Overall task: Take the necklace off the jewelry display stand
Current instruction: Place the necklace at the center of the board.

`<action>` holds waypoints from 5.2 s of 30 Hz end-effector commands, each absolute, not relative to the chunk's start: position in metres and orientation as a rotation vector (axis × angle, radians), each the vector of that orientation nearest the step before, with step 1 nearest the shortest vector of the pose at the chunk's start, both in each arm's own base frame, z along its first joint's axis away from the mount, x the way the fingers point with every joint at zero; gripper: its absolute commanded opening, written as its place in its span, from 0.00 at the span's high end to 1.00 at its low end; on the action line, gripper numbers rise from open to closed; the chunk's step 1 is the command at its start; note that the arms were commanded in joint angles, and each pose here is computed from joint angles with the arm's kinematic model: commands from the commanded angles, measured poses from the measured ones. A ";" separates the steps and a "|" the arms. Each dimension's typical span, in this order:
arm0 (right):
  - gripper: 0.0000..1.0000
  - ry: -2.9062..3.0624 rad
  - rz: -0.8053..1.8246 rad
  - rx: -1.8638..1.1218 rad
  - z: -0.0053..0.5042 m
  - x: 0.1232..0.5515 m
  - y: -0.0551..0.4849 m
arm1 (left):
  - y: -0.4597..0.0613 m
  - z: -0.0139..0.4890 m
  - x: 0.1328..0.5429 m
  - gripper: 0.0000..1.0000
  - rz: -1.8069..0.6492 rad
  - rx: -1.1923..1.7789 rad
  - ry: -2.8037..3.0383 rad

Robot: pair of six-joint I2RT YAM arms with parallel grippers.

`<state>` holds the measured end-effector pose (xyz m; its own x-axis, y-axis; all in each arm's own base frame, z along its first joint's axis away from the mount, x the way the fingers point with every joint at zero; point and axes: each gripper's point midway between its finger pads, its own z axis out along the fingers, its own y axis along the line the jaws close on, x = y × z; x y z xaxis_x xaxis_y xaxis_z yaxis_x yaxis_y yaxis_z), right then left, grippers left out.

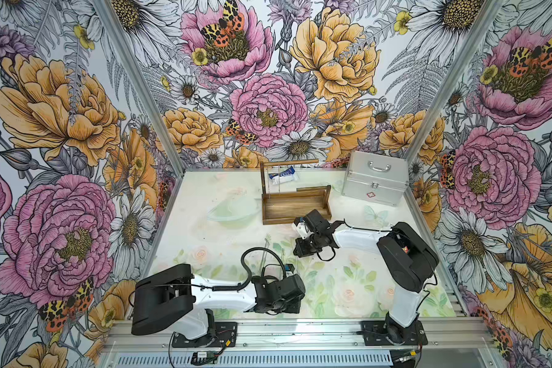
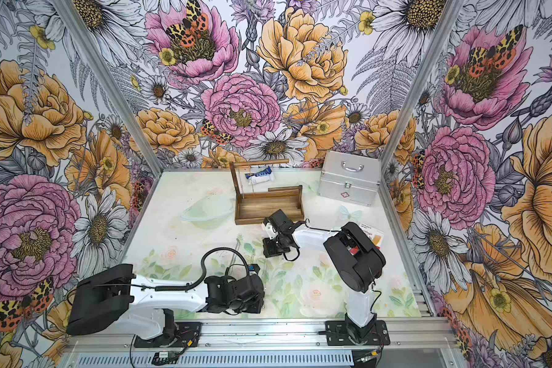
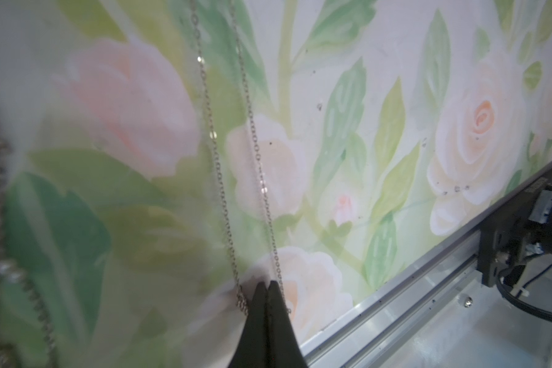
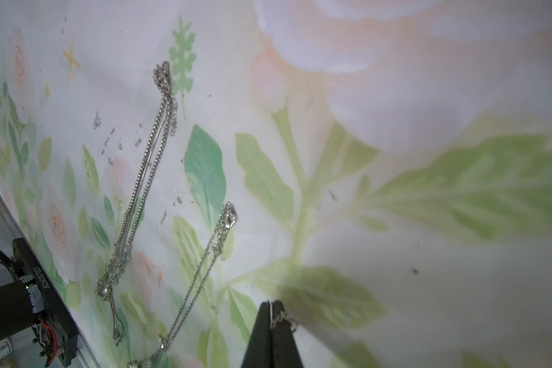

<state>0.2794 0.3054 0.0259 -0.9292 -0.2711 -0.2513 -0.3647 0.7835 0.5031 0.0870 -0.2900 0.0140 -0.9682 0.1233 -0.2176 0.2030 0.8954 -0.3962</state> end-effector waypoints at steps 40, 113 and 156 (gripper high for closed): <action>0.89 2.792 0.893 -0.498 0.025 0.291 0.315 | -0.290 0.036 0.105 0.84 -0.580 0.280 2.791; 0.36 2.928 0.491 -0.540 0.030 0.301 0.291 | -0.272 0.011 0.099 0.84 -0.488 0.227 2.849; 0.25 2.953 0.435 -0.578 0.023 0.302 0.285 | -0.298 0.028 0.131 0.87 -0.531 0.230 2.794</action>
